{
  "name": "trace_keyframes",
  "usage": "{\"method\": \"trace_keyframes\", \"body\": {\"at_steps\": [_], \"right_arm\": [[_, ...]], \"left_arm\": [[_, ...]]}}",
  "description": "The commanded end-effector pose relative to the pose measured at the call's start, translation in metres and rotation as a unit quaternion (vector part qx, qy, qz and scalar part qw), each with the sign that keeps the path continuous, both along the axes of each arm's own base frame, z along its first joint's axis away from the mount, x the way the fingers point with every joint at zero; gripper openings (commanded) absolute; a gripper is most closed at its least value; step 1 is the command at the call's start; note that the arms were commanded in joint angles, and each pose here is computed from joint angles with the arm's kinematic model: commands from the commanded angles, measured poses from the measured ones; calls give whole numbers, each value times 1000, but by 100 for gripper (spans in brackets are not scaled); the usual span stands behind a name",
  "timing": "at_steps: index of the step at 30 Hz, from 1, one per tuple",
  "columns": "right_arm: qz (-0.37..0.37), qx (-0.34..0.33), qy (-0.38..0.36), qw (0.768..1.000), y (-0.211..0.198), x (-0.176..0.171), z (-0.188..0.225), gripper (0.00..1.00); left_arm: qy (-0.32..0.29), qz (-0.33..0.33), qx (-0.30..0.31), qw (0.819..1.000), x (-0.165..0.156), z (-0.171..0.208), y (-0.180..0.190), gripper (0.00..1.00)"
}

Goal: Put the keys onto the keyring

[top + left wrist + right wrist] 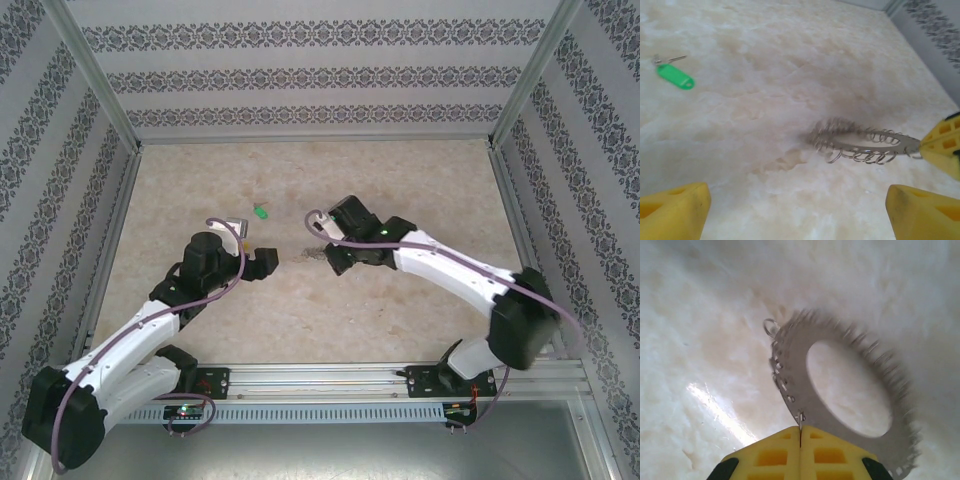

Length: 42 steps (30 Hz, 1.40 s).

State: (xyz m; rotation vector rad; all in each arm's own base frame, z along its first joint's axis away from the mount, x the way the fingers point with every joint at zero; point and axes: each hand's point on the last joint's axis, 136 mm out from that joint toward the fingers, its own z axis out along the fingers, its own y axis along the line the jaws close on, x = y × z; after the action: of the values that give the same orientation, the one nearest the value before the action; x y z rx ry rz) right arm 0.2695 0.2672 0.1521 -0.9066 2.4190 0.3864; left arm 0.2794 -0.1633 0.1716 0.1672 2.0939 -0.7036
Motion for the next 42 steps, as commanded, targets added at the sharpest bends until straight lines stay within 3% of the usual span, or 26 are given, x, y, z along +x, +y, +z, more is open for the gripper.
{"method": "trace_keyframes", "body": {"at_steps": [1,4,9,16,21,27,34,42], "right_arm": [[66,49,-92,992,6,-5,45,0],[121,89,-136,979,9,-18,77,0],[223,171,-194,940,19,-53,121,0],[314,298,-225,873,26,-93,161,0],[351,312,-216,856,28,-105,164,0],[359,286,-210,864,25,-103,162,0],[328,223,-179,900,5,-93,143,0],[322,211,-181,905,1,-90,139,0]], "left_arm": [[-90,-71,-59,992,-7,59,-21,88],[-142,-123,-101,977,-22,89,-34,85],[-226,-219,-159,936,-60,133,-54,79],[-278,-310,-157,895,-95,146,-76,68],[-288,-339,-113,888,-102,139,-88,60],[-311,-357,-65,878,-99,133,-94,57],[-310,-405,-33,859,-98,122,-108,50],[-301,-423,16,855,-87,107,-128,43]]}}
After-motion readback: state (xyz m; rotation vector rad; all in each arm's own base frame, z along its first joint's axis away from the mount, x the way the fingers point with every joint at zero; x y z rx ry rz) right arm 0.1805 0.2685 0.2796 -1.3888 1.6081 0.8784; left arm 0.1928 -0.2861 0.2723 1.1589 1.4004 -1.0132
